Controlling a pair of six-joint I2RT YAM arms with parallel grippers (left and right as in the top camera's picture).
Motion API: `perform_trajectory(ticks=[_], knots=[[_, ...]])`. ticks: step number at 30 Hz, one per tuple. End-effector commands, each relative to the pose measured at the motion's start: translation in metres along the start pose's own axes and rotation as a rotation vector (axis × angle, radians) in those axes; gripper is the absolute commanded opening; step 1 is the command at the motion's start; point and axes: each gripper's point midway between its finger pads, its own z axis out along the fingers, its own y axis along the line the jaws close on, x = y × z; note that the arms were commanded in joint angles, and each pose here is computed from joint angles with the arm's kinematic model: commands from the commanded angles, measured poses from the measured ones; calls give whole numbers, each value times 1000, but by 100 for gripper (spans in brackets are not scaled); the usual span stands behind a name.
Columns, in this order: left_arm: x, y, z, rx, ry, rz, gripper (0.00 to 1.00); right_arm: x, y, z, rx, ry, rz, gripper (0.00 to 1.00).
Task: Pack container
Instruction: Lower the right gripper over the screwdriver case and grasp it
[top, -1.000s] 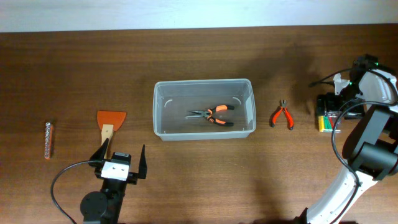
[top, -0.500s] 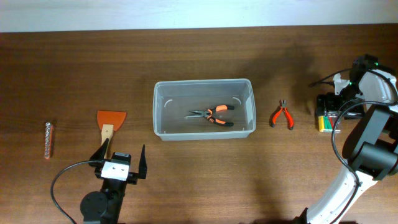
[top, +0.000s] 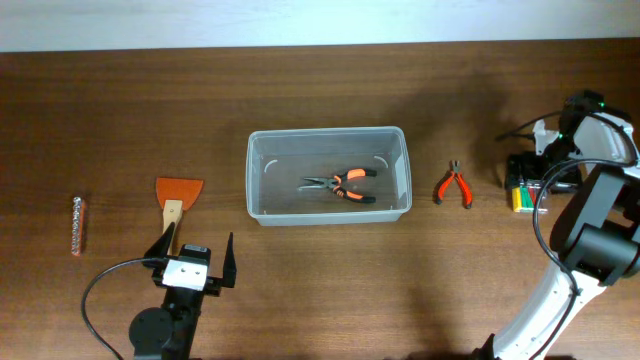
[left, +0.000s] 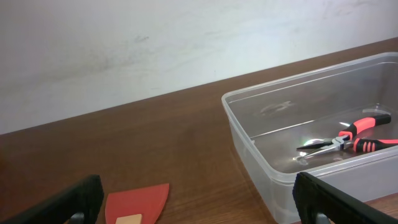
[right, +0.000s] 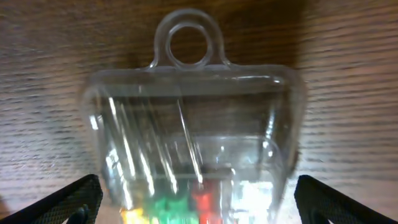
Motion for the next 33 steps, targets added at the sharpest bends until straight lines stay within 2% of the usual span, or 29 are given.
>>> perform_trajectory(ticks=[1, 15, 20, 33], knots=[[1, 0, 0, -1, 0, 13, 99, 5, 2, 10, -11, 28, -4, 99], [1, 0, 0, -1, 0, 13, 99, 7, 2, 10, -13, 34, -5, 100], [1, 0, 0, -1, 0, 13, 99, 7, 2, 10, -13, 35, -5, 87], [1, 0, 0, -1, 0, 13, 99, 7, 2, 10, -13, 35, -4, 74]])
